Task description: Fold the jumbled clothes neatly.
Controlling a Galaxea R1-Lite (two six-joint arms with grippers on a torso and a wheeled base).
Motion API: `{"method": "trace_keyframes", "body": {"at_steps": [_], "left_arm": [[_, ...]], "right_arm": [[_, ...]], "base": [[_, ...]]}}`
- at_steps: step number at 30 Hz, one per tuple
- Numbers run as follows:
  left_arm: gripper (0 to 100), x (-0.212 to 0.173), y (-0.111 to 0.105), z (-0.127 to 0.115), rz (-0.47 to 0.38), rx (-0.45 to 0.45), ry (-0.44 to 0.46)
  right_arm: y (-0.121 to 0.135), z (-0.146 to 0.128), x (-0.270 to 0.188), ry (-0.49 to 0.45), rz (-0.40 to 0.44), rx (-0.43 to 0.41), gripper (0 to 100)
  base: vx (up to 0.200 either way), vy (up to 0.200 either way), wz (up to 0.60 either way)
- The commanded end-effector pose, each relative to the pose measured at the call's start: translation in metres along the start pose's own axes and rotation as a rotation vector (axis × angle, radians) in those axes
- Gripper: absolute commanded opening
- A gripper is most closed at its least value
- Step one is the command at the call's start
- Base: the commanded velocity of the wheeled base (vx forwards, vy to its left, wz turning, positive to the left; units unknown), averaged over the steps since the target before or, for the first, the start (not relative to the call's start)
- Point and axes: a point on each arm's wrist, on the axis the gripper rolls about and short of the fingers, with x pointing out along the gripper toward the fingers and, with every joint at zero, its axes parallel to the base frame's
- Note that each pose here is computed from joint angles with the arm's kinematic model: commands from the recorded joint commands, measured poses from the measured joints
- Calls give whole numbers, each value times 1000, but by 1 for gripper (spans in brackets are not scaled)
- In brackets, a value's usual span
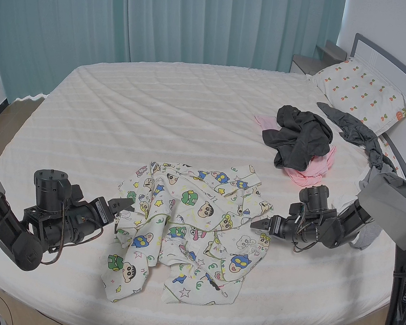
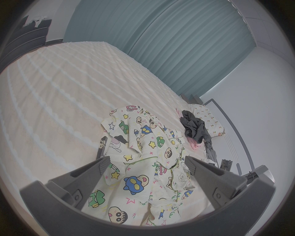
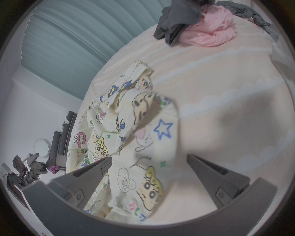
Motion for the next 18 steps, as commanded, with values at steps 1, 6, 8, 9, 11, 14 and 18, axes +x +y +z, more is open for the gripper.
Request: {"method": "trace_keyframes", "body": {"at_steps": [1,6,8,9,11,14,18], "left_arm": [[100,3,3,-2,9,-4,9],[100,4,4,-3,13,-4,14],[100,4,4,-3,13,-5,14],[100,5,4,-3,14,0,11],[100,6,6,-2,24,4,-5],[100,2,18,17,95,116,-105],[100,-4,29,27,145,203,-133]], "right_arm": [[6,-10,21,40,0,-16,100],[5,-10,17,50,-7,-10,0],[5,-10,17,49,-7,-11,0],[-1,-5,14,28,-21,-2,0],[-7,2,9,-6,-50,2,0],[-16,15,-3,-88,-111,6,0],[-23,23,-19,-152,-120,16,0]], "base": [[0,0,0],[0,0,0],[0,0,0],[0,0,0],[0,0,0],[0,0,0],[0,0,0]]}}
